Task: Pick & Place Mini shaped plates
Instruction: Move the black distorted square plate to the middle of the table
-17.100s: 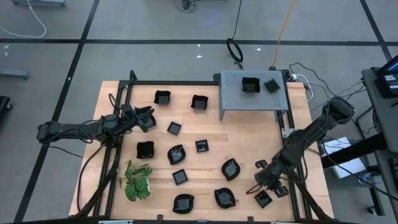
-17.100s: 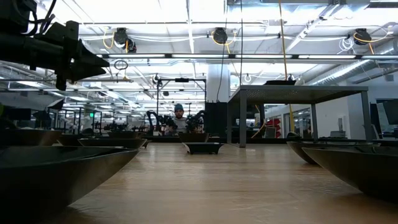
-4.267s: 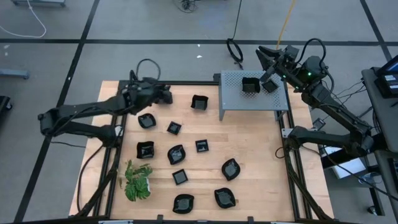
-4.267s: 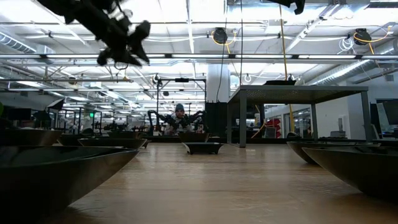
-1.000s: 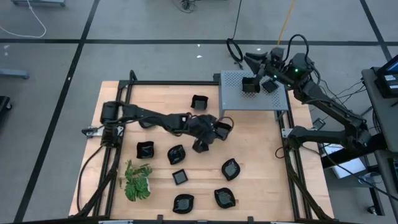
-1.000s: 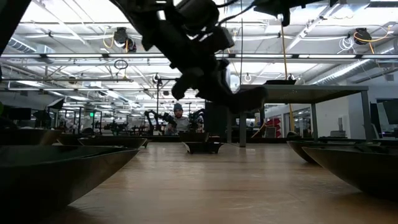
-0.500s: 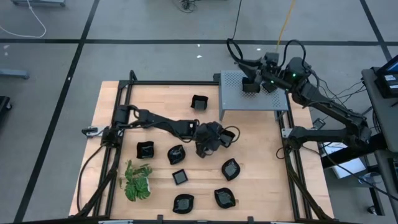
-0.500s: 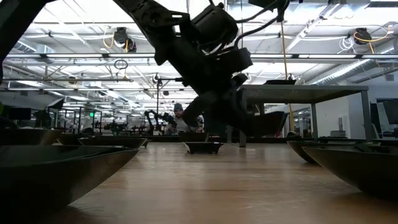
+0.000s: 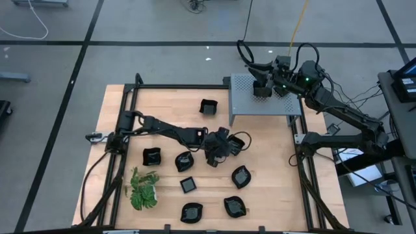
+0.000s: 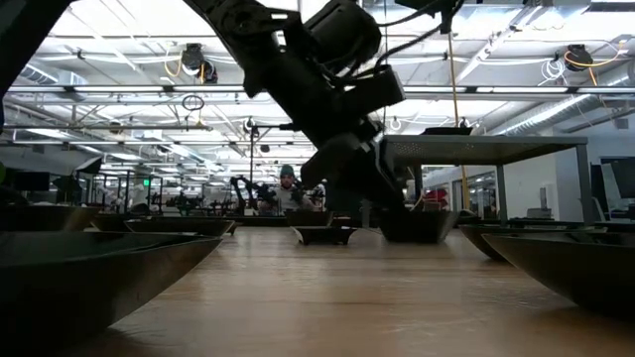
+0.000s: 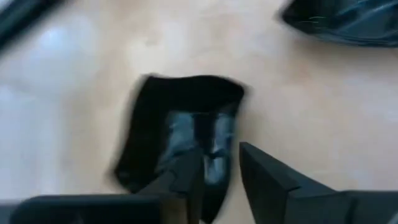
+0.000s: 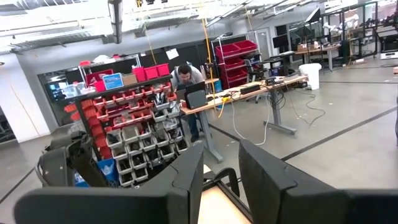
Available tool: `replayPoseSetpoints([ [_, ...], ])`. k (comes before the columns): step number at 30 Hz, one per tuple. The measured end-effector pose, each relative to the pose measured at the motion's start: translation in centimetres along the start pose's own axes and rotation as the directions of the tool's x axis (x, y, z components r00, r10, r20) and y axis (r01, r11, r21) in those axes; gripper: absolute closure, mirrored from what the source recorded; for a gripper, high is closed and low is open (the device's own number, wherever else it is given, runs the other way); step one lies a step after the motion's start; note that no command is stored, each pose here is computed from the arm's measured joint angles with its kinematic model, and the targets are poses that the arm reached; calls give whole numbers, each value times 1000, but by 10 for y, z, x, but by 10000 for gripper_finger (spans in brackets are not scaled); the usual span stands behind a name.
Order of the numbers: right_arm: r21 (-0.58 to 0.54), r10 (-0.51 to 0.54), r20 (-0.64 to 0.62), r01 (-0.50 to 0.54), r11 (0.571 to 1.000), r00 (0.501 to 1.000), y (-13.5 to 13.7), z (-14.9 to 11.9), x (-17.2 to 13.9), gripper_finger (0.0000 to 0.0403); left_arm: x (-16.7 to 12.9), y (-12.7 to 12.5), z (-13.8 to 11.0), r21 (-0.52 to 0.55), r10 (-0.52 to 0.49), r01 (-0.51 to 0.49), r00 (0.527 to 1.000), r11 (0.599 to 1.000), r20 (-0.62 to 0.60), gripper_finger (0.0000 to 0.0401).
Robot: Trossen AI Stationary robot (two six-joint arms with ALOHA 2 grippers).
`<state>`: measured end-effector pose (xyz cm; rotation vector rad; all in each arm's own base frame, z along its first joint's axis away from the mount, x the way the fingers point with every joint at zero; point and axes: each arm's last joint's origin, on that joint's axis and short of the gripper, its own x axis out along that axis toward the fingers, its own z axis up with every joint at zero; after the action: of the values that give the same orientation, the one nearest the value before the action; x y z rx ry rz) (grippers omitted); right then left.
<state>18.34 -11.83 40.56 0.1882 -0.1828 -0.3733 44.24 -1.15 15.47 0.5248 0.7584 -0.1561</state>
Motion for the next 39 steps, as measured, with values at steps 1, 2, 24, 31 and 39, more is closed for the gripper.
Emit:
replayPoseSetpoints([
  [1,0,0,0,0,1000,1000,0,0,0,314,-5,2,4,8,44,-44,999,999,-6,282],
  [2,0,1,0,-1,1000,1000,0,0,0,314,-13,4,8,20,92,-92,996,996,-21,274],
  [24,-72,9,11,-8,997,1000,2,3,-4,314,-77,121,-71,-448,126,-257,945,856,-302,256],
  [31,-159,3,-7,-4,987,1000,1,1,-4,314,-46,120,-102,-372,10,-148,938,916,-347,256],
  [39,-212,-3,-18,-1,977,1000,1,0,-4,314,-21,114,-118,-269,8,-124,918,955,-397,256],
])
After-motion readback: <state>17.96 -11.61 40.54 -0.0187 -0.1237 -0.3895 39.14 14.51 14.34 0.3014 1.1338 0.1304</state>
